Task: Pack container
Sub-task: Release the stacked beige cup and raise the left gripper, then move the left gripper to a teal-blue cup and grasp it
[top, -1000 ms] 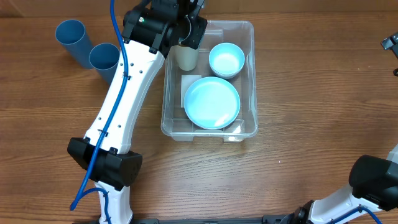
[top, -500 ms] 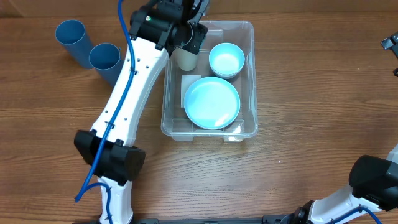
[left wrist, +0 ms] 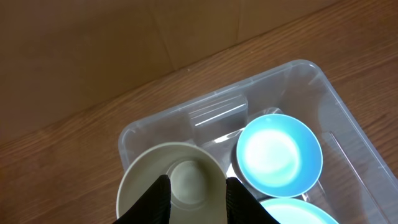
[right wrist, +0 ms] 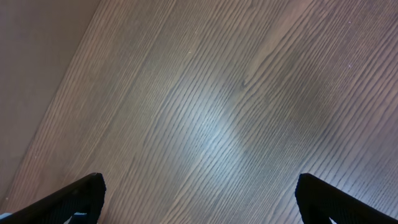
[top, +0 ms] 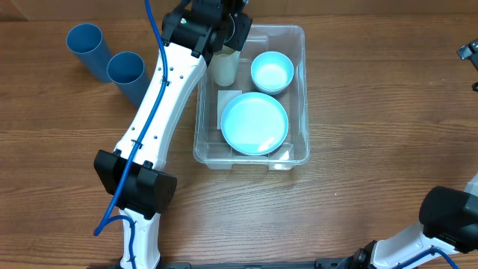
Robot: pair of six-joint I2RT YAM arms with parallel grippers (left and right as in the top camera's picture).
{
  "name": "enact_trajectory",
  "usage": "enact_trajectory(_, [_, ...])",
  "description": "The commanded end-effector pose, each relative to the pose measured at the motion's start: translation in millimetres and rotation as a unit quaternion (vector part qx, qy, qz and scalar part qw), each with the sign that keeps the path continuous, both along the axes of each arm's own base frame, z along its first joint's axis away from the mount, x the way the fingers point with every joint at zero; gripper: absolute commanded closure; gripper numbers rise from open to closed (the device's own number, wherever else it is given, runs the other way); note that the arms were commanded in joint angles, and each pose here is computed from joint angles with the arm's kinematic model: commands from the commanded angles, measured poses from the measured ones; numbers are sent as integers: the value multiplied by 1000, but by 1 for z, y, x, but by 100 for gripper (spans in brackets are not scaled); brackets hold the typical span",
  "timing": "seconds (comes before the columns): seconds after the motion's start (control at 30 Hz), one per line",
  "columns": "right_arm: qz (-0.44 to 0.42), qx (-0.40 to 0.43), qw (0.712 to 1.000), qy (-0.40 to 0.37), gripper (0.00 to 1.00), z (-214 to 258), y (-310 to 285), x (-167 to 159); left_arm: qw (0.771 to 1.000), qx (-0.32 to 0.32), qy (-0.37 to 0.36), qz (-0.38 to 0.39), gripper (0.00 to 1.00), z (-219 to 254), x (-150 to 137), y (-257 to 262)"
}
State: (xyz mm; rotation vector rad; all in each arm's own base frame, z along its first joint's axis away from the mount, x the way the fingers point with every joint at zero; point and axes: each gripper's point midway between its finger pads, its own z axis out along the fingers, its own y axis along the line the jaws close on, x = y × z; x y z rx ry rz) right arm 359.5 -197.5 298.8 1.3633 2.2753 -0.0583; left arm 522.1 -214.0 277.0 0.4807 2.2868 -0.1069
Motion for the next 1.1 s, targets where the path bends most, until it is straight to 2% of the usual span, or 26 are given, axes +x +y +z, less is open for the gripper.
enact_trajectory(0.0, [-3,-10,1000,-10,0,9,-2,-1,1000,11,-4,14,71,5,2,14])
enact_trajectory(0.17, [-3,-10,1000,-10,0,9,-2,-1,996,8,-10,90,63,45,-19,59])
enact_trajectory(0.27, [-3,-10,1000,-10,0,9,-2,-1,991,20,17,134,60,53,-42,100])
enact_trajectory(0.37, [-3,-10,1000,-10,0,9,-2,-1,981,42,64,180,57,37,-54,144])
enact_trajectory(0.4, [-3,-10,1000,-10,0,9,-2,-1,975,43,80,201,53,29,-54,161])
enact_trajectory(0.57, [-3,-10,1000,-10,0,9,-2,-1,959,2,157,236,52,-22,-40,203])
enact_trajectory(0.9, [-3,-10,1000,-10,0,9,-2,-1,938,24,271,214,61,-125,-25,208])
enact_trajectory(0.97, [-3,-10,1000,-10,0,9,-2,-1,933,28,288,213,66,-139,-26,208])
enact_trajectory(1.03, [-3,-10,1000,-10,0,9,-2,-1,930,31,299,213,95,-147,-27,208])
enact_trajectory(1.07, [-3,-10,1000,-10,0,9,-2,-1,929,31,300,214,96,-148,-28,208])
